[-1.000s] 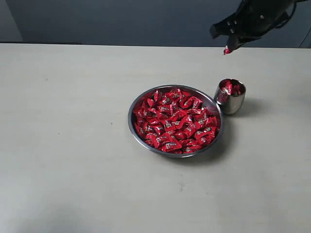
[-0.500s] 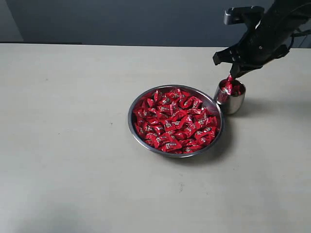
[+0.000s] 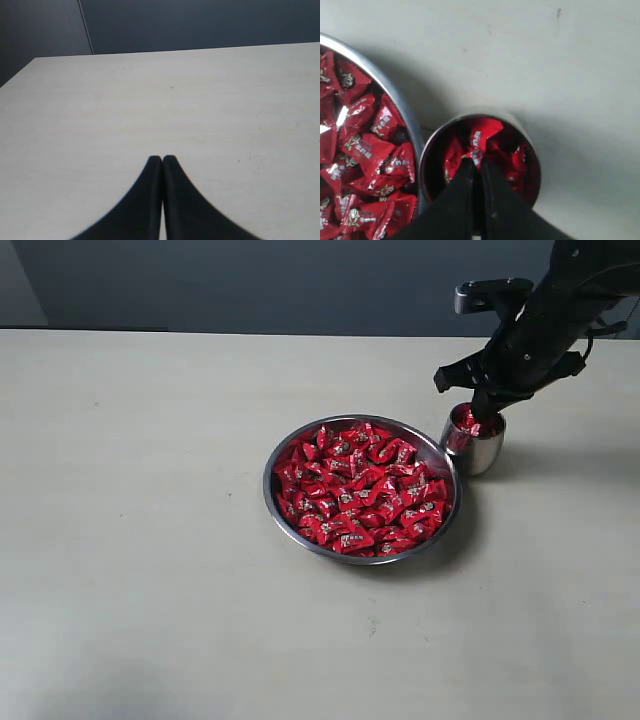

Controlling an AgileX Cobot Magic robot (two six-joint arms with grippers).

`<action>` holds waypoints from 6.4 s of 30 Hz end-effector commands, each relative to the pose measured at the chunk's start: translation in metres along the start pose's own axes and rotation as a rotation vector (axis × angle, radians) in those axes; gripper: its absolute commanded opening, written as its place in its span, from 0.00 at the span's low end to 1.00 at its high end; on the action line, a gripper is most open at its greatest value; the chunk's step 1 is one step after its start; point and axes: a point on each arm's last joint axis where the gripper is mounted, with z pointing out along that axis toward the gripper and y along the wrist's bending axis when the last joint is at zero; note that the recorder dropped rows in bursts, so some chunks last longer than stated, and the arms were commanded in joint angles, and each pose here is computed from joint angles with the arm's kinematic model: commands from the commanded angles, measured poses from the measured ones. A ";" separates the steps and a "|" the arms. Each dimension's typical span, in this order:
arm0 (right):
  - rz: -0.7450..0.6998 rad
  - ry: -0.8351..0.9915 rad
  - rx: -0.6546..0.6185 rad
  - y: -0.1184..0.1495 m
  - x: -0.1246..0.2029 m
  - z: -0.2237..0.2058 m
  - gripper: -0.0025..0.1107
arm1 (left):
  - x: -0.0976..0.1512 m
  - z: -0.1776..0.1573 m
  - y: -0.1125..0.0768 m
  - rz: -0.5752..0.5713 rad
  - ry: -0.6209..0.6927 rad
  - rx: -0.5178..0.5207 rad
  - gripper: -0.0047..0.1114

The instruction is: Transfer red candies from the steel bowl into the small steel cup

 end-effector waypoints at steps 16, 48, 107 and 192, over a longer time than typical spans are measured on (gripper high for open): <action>0.013 0.006 -0.009 -0.002 0.001 0.001 0.35 | 0.000 0.000 0.000 0.002 -0.011 0.005 0.04; 0.001 -0.129 0.003 0.003 -0.007 -0.046 0.35 | 0.000 0.000 0.000 0.002 -0.011 0.005 0.04; 0.119 -0.731 -0.030 0.031 0.104 -0.166 0.01 | 0.000 0.000 0.000 0.002 -0.011 0.005 0.04; 0.223 -1.003 0.468 0.007 0.321 -0.153 0.01 | 0.000 0.000 0.000 0.002 -0.011 0.005 0.04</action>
